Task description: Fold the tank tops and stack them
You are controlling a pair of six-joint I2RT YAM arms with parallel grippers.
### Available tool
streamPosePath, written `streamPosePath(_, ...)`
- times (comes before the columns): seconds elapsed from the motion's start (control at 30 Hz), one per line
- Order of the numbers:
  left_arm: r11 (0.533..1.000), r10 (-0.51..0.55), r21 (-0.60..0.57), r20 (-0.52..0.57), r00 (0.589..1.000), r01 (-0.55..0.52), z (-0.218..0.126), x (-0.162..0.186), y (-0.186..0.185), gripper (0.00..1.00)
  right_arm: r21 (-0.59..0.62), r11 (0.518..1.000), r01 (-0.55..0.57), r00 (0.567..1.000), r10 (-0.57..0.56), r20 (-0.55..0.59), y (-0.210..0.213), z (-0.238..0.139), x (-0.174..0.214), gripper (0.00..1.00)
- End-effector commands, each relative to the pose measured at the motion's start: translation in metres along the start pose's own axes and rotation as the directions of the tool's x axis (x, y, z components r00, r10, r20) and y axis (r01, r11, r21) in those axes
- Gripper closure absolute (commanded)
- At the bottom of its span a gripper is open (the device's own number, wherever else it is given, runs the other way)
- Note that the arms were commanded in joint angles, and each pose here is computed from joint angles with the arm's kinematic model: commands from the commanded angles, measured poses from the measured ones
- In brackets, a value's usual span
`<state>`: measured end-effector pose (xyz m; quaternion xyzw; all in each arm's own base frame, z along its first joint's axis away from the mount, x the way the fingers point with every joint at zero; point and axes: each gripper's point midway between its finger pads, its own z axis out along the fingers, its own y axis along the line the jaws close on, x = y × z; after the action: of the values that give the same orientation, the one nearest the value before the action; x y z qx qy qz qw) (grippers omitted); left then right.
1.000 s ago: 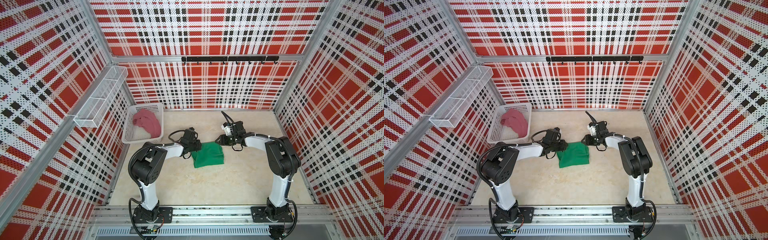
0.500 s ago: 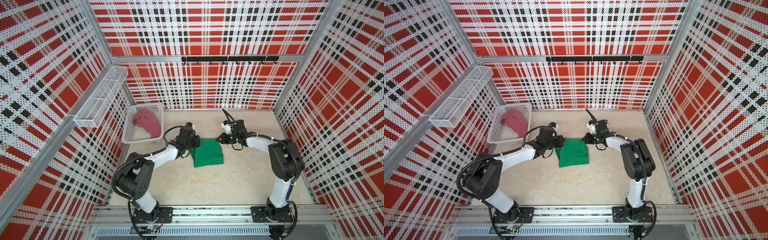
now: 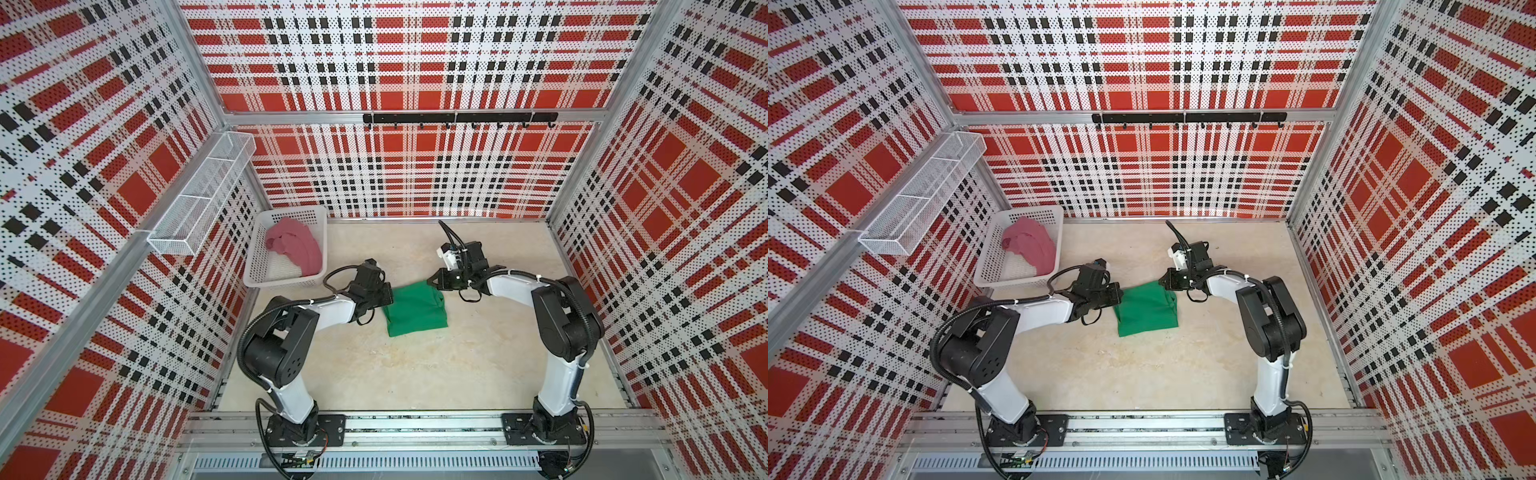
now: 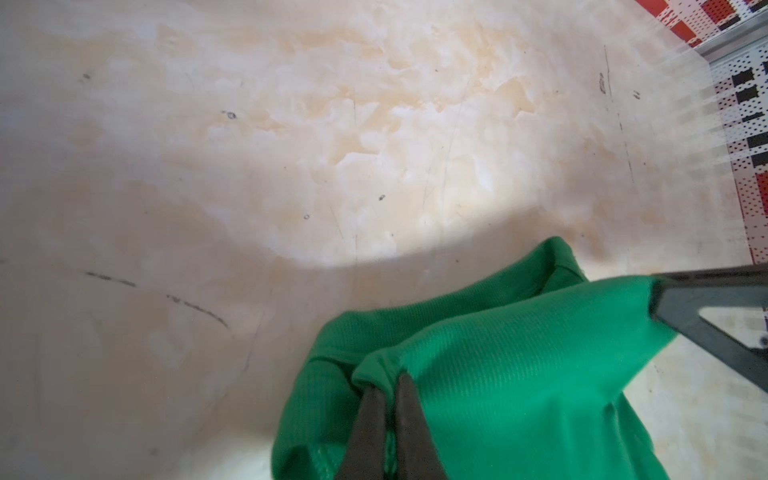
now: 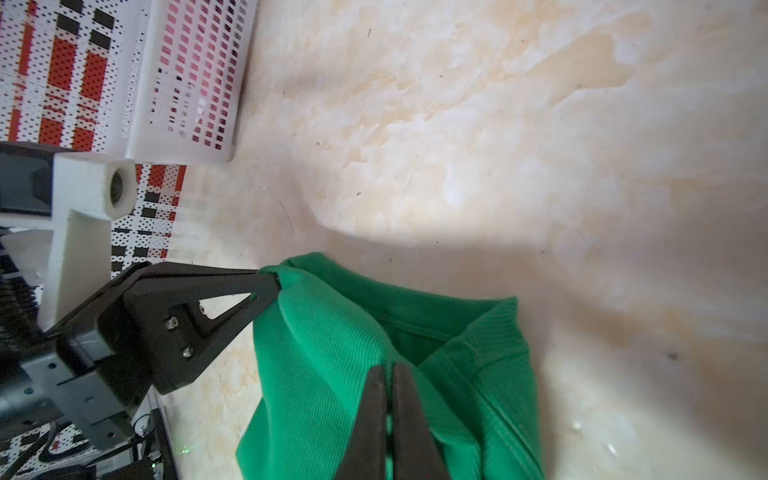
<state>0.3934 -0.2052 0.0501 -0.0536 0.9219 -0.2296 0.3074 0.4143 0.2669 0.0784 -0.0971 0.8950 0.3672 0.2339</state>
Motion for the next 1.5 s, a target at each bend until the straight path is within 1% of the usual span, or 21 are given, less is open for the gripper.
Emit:
streamPosePath(0.0,0.998,0.030,0.044,0.098,0.995,-0.034,-0.004,-0.036,-0.017,0.93,0.017,1.000,0.017,0.999,-0.017,0.040,-0.003,0.005,-0.013,1.00)
streamPosePath(0.03,0.998,0.038,0.052,0.116,0.992,-0.044,-0.009,-0.042,-0.021,0.75,0.023,1.000,0.020,0.999,-0.021,0.048,-0.005,0.005,-0.014,0.93)
streamPosePath(0.07,0.997,0.046,0.060,0.135,0.990,-0.054,-0.015,-0.047,-0.025,0.60,0.029,0.999,0.023,0.998,-0.025,0.053,-0.005,0.005,-0.016,0.87)
streamPosePath(0.1,0.996,0.051,0.063,0.151,0.987,-0.061,-0.022,-0.052,-0.028,0.50,0.036,0.999,0.026,0.998,-0.028,0.058,-0.006,0.004,-0.018,0.83)
streamPosePath(0.13,0.996,0.055,0.058,0.167,0.984,-0.065,-0.031,-0.057,-0.030,0.41,0.044,0.999,0.032,0.997,-0.035,0.065,-0.006,0.003,-0.021,0.76)
streamPosePath(0.2,0.997,0.060,0.038,0.188,0.980,-0.069,-0.048,-0.062,-0.030,0.32,0.057,0.997,0.046,0.996,-0.050,0.070,-0.004,-0.001,-0.025,0.66)
streamPosePath(0.27,0.999,0.046,0.008,0.194,0.980,-0.048,-0.064,-0.061,-0.021,0.30,0.069,0.996,0.058,0.995,-0.063,0.077,-0.002,-0.007,-0.029,0.61)
streamPosePath(0.3,1.000,0.027,-0.006,0.186,0.982,-0.026,-0.069,-0.056,-0.012,0.31,0.075,0.995,0.063,0.994,-0.069,0.080,-0.001,-0.010,-0.029,0.59)
streamPosePath(0.33,1.000,0.004,-0.023,0.176,0.984,0.000,-0.072,-0.049,0.000,0.35,0.081,0.994,0.068,0.993,-0.075,0.087,0.001,-0.014,-0.030,0.58)
streamPosePath(0.4,0.998,-0.054,-0.033,0.160,0.986,0.060,-0.075,-0.033,0.021,0.50,0.087,0.994,0.073,0.992,-0.081,0.099,0.005,-0.023,-0.031,0.57)
streamPosePath(0.43,0.996,-0.084,-0.017,0.148,0.985,0.087,-0.073,-0.024,0.027,0.57,0.088,0.994,0.071,0.991,-0.080,0.107,0.007,-0.027,-0.030,0.57)
streamPosePath(0.53,0.989,-0.148,0.047,0.103,0.984,0.144,-0.063,-0.003,0.023,0.72,0.091,0.994,0.065,0.991,-0.075,0.115,0.010,-0.037,-0.026,0.57)
streamPosePath(0.63,0.984,-0.161,0.085,0.071,0.984,0.155,-0.052,0.009,0.012,0.87,0.100,0.993,0.058,0.990,-0.070,0.119,0.011,-0.045,-0.020,0.57)
streamPosePath(0.73,0.982,-0.171,0.087,0.048,0.984,0.166,-0.040,0.016,0.010,0.99,0.112,0.992,0.057,0.990,-0.071,0.124,0.012,-0.054,-0.015,0.57)
streamPosePath(0.87,0.981,-0.173,0.093,0.018,0.985,0.171,-0.024,0.021,0.008,1.00,0.126,0.990,0.057,0.989,-0.073,0.127,0.012,-0.061,-0.011,0.56)
streamPosePath(0.97,0.982,-0.153,0.117,0.028,0.988,0.148,-0.017,0.013,-0.008,1.00,0.124,0.991,0.055,0.990,-0.070,0.124,0.012,-0.061,-0.009,0.56)
streamPosePath(1.1,0.984,-0.130,0.126,0.025,0.991,0.126,-0.001,0.003,-0.018,1.00,0.113,0.993,0.046,0.991,-0.059,0.121,0.011,-0.058,-0.005,0.56)
streamPosePath(1.33,0.983,-0.119,0.141,0.004,0.993,0.117,0.027,0.000,-0.027,1.00,0.090,0.996,0.024,0.995,-0.032,0.095,0.004,-0.042,0.005,0.56)
streamPosePath(1.4,0.982,-0.120,0.148,0.013,0.993,0.117,0.028,-0.003,-0.027,1.00,0.094,0.995,0.020,0.996,-0.028,0.086,0.002,-0.039,0.008,0.56)
streamPosePath(1.47,0.981,-0.119,0.163,0.053,0.992,0.108,0.016,-0.013,-0.032,1.00,0.105,0.994,0.018,0.995,-0.028,0.092,0.001,-0.041,0.008,0.56)
